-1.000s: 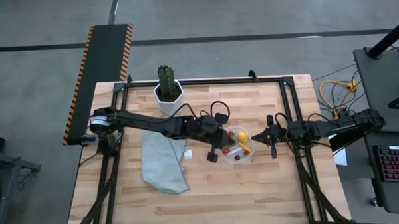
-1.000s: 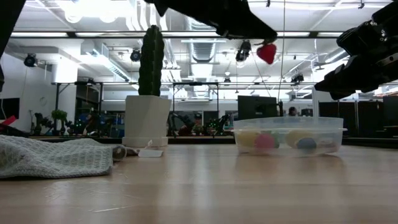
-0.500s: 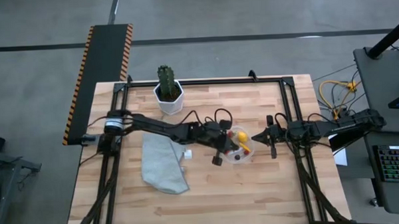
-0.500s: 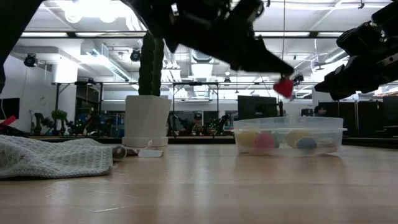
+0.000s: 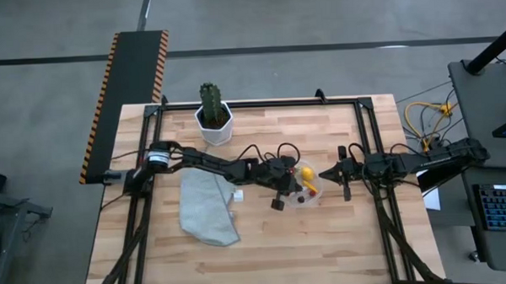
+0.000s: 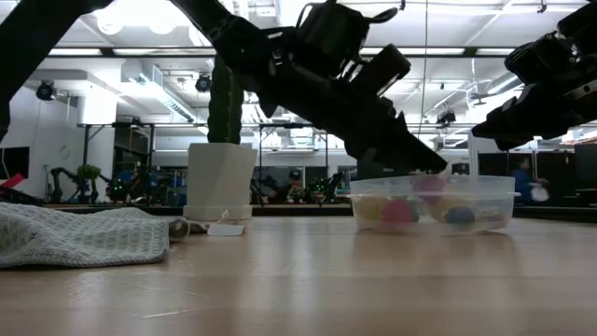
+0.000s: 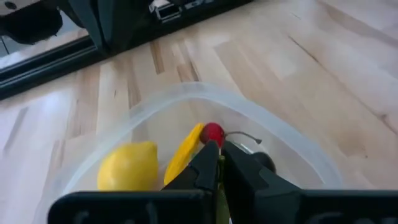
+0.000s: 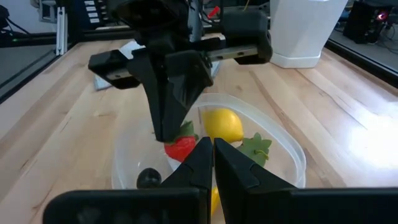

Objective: Pick and placing Produce into tupperware
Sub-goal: Put the red strawberry into the transparent container, then return to Home Position

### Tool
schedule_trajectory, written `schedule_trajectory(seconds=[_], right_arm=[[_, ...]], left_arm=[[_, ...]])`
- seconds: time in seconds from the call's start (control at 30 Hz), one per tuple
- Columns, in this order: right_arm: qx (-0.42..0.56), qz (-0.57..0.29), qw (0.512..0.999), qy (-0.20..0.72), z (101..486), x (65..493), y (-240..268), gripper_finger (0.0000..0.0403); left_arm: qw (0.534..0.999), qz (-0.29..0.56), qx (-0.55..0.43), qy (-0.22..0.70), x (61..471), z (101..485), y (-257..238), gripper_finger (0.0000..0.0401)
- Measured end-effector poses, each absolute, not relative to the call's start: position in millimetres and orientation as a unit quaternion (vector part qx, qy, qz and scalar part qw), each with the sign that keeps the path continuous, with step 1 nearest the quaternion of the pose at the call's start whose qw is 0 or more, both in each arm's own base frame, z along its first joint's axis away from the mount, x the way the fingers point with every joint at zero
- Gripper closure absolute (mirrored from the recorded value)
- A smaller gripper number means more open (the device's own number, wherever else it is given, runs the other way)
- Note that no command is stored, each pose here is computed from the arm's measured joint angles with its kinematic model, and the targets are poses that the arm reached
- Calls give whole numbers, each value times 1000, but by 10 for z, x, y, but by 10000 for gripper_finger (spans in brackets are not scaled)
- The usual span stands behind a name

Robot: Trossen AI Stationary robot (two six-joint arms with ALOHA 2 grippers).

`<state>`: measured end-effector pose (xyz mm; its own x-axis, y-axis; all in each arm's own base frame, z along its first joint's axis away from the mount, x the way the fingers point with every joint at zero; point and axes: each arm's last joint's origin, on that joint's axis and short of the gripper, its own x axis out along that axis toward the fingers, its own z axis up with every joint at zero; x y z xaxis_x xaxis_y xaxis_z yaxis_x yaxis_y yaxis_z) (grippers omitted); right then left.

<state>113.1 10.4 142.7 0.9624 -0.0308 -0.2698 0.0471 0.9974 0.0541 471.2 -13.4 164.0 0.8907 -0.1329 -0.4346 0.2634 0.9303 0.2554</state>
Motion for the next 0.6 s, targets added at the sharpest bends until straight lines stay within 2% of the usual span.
schedule_trajectory(seconds=[0.27,0.37,0.5,0.6], right_arm=[[30,-19,990,135,1427,1131,105,394],[30,-19,990,135,1427,1131,105,394],[30,-20,990,135,1427,1131,105,394],[30,-20,990,135,1427,1131,105,394]], left_arm=[[962,-104,145,207,4715,1675,-128,391],[961,-116,140,209,4710,1667,-131,356],[963,-121,126,205,4707,1702,-138,283],[965,-119,126,198,4671,1849,-138,245]])
